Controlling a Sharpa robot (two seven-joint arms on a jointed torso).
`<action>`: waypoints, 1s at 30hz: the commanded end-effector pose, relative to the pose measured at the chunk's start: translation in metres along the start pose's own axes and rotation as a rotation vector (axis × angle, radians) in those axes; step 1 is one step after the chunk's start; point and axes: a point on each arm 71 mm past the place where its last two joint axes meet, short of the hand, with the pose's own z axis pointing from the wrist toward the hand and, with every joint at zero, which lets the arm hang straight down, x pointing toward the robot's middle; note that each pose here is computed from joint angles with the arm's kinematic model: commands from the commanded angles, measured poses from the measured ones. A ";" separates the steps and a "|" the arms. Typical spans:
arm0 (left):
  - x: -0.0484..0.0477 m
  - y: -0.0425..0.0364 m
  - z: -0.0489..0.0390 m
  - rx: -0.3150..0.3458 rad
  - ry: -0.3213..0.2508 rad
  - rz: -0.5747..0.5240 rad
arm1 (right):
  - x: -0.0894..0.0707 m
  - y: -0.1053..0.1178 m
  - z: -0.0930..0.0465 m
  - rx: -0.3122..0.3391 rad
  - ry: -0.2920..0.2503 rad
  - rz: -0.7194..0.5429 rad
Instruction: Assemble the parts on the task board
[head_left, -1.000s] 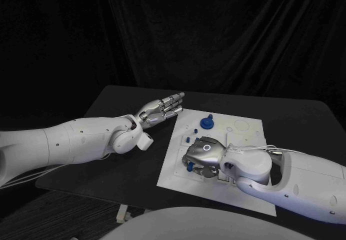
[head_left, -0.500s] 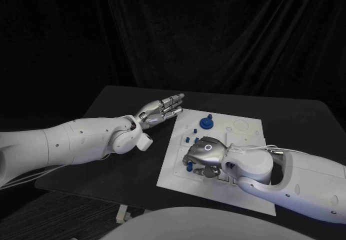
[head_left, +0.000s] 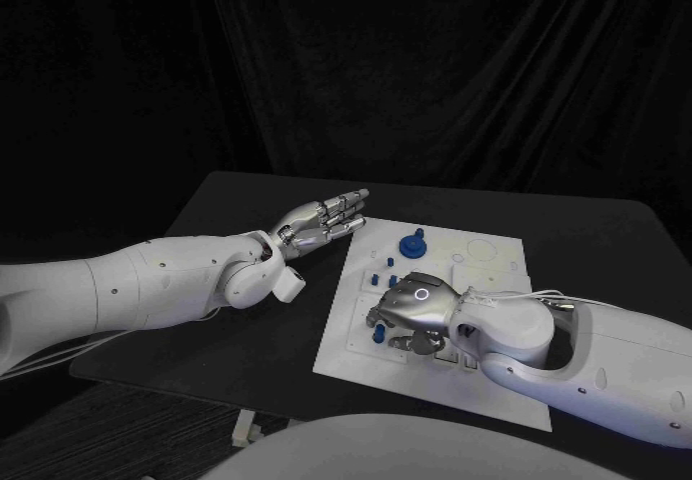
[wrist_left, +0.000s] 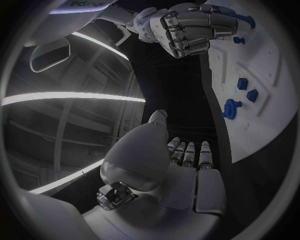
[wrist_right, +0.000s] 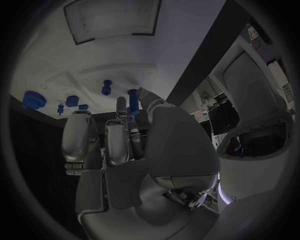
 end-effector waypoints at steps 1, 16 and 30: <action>0.0019 -0.0003 0.0007 0.008 0.009 -0.016 | -0.002 0.001 -0.001 -0.016 -0.041 0.015; 0.0012 -0.0004 -0.0008 0.010 0.006 -0.016 | -0.014 -0.025 -0.040 0.067 -0.181 0.024; 0.0029 -0.0022 0.0002 0.042 0.005 -0.015 | -0.008 -0.090 -0.127 0.355 -0.179 0.218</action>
